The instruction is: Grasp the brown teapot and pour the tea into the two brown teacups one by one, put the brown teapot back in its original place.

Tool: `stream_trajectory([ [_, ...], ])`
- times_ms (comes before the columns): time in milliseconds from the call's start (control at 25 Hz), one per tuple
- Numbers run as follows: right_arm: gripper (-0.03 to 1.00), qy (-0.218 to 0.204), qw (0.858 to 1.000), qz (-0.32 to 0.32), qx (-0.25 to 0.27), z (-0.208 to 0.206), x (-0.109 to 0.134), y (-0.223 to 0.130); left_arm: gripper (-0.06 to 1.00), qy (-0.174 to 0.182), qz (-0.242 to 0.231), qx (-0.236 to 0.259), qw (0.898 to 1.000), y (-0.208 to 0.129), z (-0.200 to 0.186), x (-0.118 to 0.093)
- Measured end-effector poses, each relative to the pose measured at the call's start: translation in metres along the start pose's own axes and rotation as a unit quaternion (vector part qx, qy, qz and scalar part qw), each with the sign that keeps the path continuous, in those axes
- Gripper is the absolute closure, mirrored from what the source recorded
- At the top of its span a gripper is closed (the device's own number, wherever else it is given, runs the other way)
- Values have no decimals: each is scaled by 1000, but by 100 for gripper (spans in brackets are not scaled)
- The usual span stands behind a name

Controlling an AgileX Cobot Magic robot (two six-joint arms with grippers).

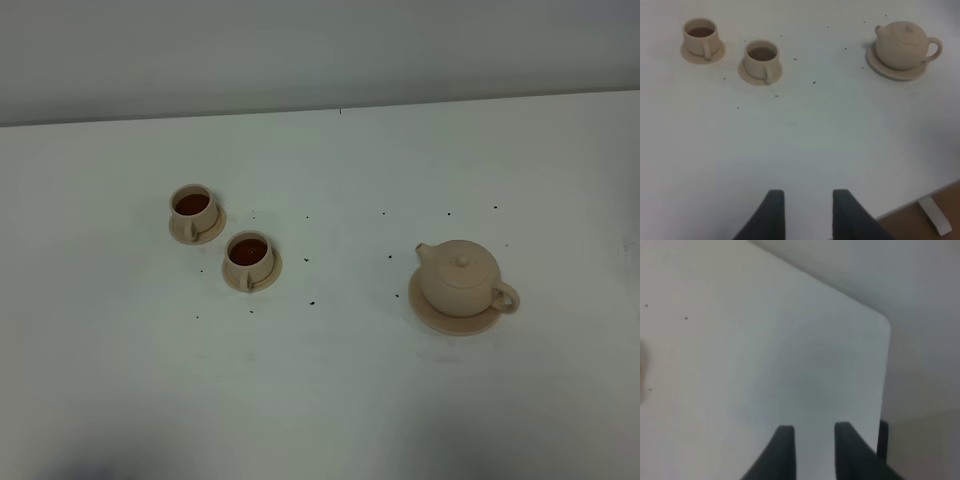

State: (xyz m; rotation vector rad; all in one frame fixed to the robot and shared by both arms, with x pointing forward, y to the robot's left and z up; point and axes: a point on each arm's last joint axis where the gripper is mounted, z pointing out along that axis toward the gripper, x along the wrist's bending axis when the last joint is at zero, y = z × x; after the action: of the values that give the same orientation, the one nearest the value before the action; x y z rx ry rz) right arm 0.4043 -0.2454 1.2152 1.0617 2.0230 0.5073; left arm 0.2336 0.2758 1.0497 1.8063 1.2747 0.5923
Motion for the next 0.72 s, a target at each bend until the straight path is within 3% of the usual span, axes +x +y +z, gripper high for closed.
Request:
stream_trajectory([
  [160,76,-10,997,35,-62,-36,-5,-36,69,0,0,0,1000,0,0,0],
  [400,76,-6,981,105,-165,-85,-8,-89,69,0,0,0,1000,0,0,0],
  [560,76,27,974,133,-184,-101,-1,-119,69,0,0,0,1000,0,0,0],
  [720,76,95,972,140,-162,-101,18,-143,69,0,0,0,1000,0,0,0],
])
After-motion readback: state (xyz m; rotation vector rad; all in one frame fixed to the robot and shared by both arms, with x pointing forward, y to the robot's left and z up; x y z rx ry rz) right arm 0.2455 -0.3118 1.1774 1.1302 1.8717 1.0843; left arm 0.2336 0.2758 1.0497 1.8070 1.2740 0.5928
